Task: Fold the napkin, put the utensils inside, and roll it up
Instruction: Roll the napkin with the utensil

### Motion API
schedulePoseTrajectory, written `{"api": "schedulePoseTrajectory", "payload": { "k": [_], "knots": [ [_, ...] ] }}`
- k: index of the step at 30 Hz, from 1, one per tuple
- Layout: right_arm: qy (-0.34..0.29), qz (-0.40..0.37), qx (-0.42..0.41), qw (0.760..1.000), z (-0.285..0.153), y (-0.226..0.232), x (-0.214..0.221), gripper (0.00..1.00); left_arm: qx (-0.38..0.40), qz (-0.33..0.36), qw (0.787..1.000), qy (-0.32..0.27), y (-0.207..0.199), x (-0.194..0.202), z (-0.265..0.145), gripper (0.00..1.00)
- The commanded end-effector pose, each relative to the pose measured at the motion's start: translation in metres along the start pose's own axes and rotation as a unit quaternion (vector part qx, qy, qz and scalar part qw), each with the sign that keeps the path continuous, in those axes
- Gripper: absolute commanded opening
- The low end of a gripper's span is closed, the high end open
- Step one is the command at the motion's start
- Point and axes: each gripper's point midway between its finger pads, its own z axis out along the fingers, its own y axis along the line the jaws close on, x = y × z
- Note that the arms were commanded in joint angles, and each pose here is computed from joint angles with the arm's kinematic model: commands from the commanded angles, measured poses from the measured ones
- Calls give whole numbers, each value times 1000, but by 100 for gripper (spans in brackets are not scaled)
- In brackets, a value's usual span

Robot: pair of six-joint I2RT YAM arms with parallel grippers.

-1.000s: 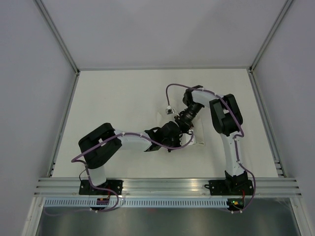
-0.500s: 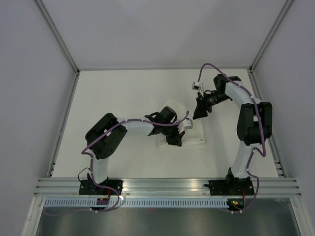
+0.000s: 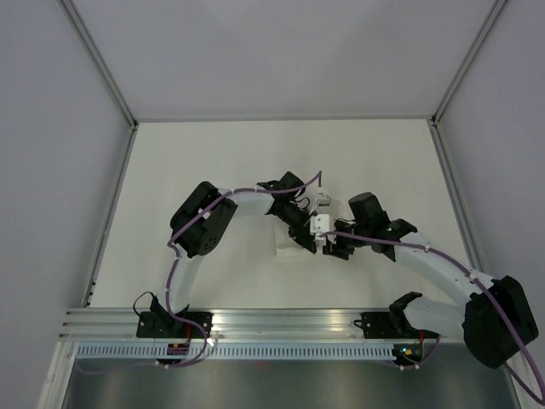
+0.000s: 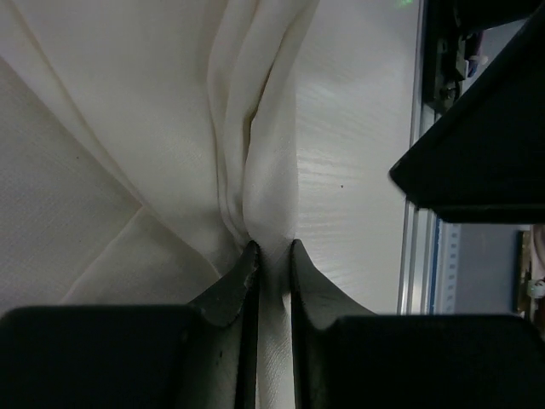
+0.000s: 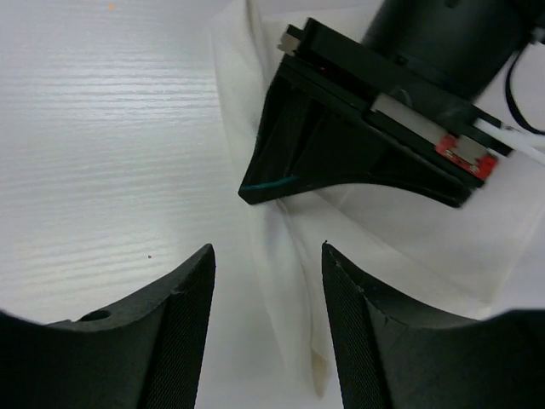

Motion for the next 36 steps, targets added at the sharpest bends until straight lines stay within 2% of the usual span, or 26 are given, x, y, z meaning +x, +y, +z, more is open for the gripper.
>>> {"api": "schedulePoseTrajectory", "payload": {
  "k": [1, 5, 14, 23, 26, 27, 29, 30, 32, 36],
  "knots": [
    [16, -51, 61, 997, 18, -21, -5, 59, 15, -101, 994, 49, 6, 39, 8, 2],
    [55, -82, 72, 993, 38, -9, 15, 59, 18, -114, 992, 48, 11, 38, 9, 2],
    [72, -100, 67, 990, 55, -3, 26, 58, 21, -132, 990, 49, 16, 40, 8, 2],
    [90, -106, 49, 989, 67, 7, 38, 52, 18, -140, 989, 47, 20, 38, 6, 2],
    [98, -103, 43, 989, 69, 9, 44, 45, 12, -134, 990, 44, 21, 34, 4, 2],
    [101, -100, 39, 989, 70, 11, 46, 40, 10, -133, 990, 42, 22, 31, 3, 3],
    [101, -95, 30, 990, 72, 15, 47, 35, 5, -127, 991, 38, 21, 27, 1, 9],
    [100, -91, 28, 990, 72, 15, 47, 24, 0, -122, 992, 33, 22, 22, 0, 12],
    [103, -84, 13, 991, 72, 21, 50, 19, -11, -113, 993, 22, 21, 13, -5, 18],
    [104, -70, -15, 992, 74, 31, 51, 10, -44, -88, 995, -27, 23, -13, -19, 22]
  ]
}}
